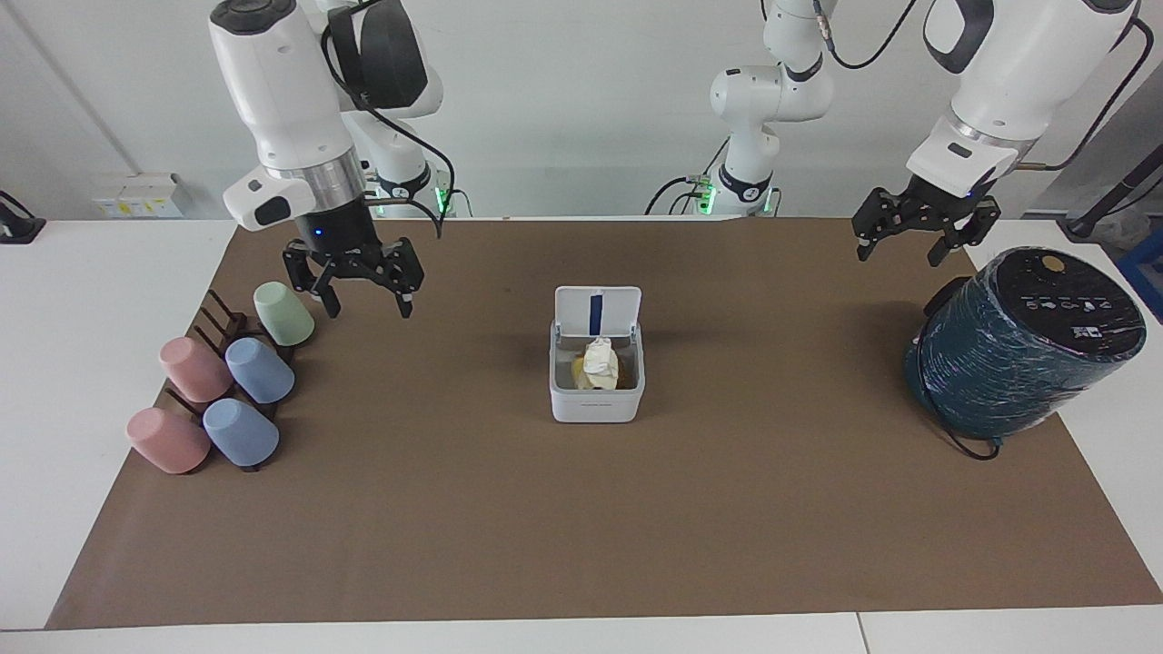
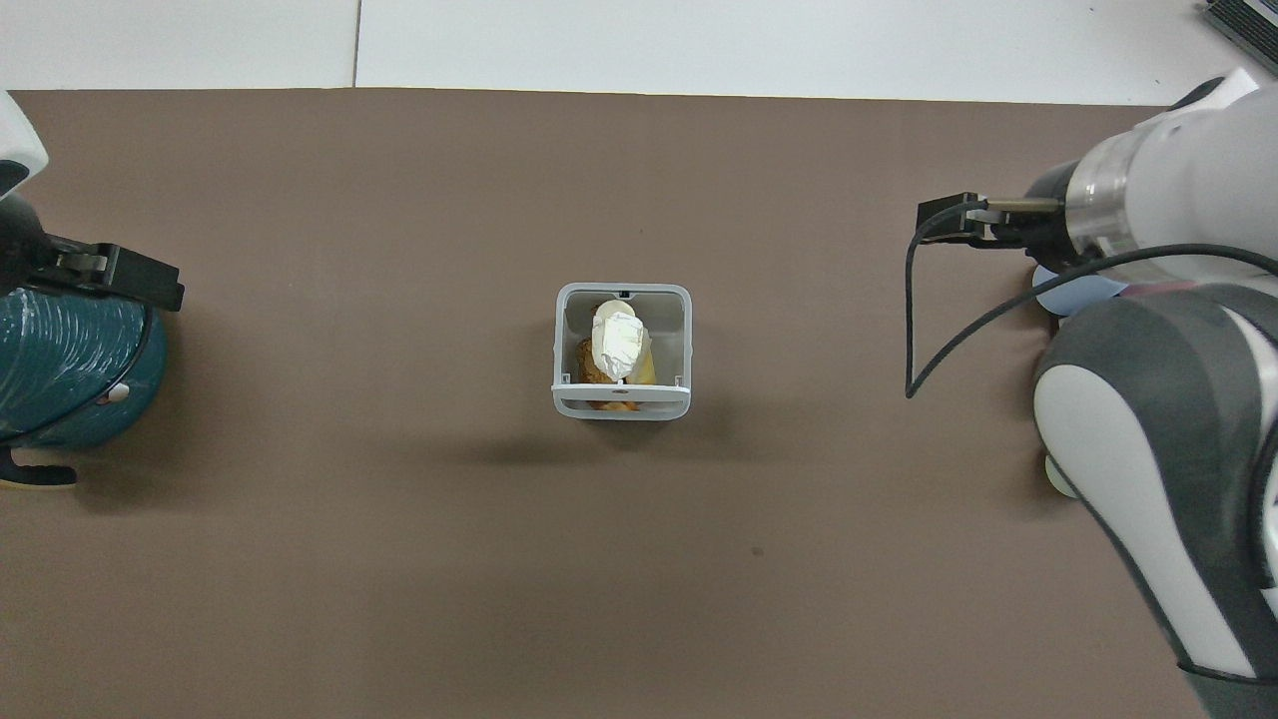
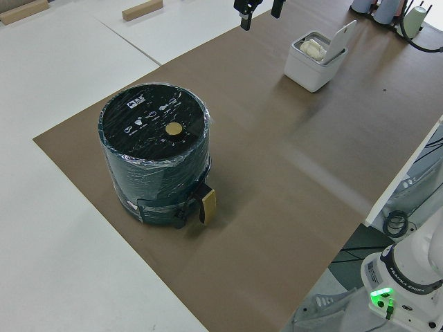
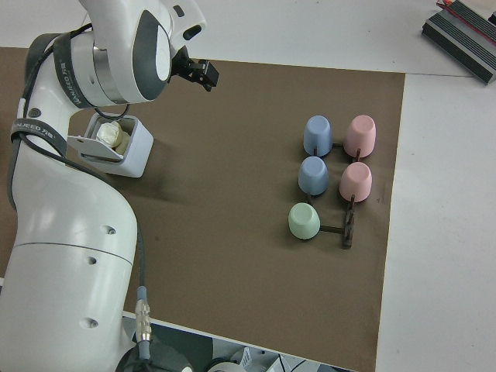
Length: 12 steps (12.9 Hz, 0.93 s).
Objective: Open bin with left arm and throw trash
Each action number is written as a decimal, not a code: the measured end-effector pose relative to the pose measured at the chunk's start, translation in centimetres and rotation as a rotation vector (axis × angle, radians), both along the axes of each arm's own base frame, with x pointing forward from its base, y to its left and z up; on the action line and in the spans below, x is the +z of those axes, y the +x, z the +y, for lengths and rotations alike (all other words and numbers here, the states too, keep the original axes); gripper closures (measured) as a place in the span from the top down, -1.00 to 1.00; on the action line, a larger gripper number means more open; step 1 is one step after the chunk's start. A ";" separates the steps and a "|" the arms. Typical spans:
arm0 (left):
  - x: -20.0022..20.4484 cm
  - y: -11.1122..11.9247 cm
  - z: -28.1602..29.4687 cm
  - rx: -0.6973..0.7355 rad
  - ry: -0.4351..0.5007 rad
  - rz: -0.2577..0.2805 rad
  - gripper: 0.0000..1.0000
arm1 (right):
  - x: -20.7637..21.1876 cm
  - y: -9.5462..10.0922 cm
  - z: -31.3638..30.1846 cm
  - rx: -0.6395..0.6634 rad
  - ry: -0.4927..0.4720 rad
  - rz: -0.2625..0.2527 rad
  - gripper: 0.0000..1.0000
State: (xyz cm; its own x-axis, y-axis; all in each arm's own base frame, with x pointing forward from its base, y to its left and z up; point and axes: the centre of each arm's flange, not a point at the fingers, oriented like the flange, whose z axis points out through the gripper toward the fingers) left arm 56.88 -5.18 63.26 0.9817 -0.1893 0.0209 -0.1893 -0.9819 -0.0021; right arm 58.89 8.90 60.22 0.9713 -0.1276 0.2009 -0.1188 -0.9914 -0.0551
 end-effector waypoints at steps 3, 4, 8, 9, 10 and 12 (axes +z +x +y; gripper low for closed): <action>0.0 0.0 -0.2 -0.003 0.000 0.000 1.00 | 2.5 -2.2 -5.7 -0.008 -0.030 0.050 1.00; 0.0 0.0 -0.2 -0.004 0.000 0.000 1.00 | 3.2 -3.1 -7.5 0.005 -0.036 0.069 1.00; 0.0 0.0 -0.2 -0.004 0.000 0.000 1.00 | 4.2 -5.7 -11.1 0.023 -0.037 0.163 1.00; 0.0 0.0 -0.2 -0.004 0.000 0.000 1.00 | 4.2 -5.9 -11.2 0.021 -0.037 0.170 1.00; 0.0 0.0 -0.2 -0.004 0.000 0.000 1.00 | 4.2 -6.0 -11.3 0.019 -0.036 0.172 1.00; 0.0 0.0 -0.2 -0.004 0.000 0.000 1.00 | 4.2 -6.0 -11.2 0.020 -0.036 0.173 1.00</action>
State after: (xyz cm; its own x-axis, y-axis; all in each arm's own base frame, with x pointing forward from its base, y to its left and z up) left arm 56.87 -5.40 63.26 0.9809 -0.1933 0.0213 -0.1933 -0.9811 -0.0020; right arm 52.91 -2.34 64.40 0.9941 -0.1033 0.0343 -0.1034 -0.9946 0.0005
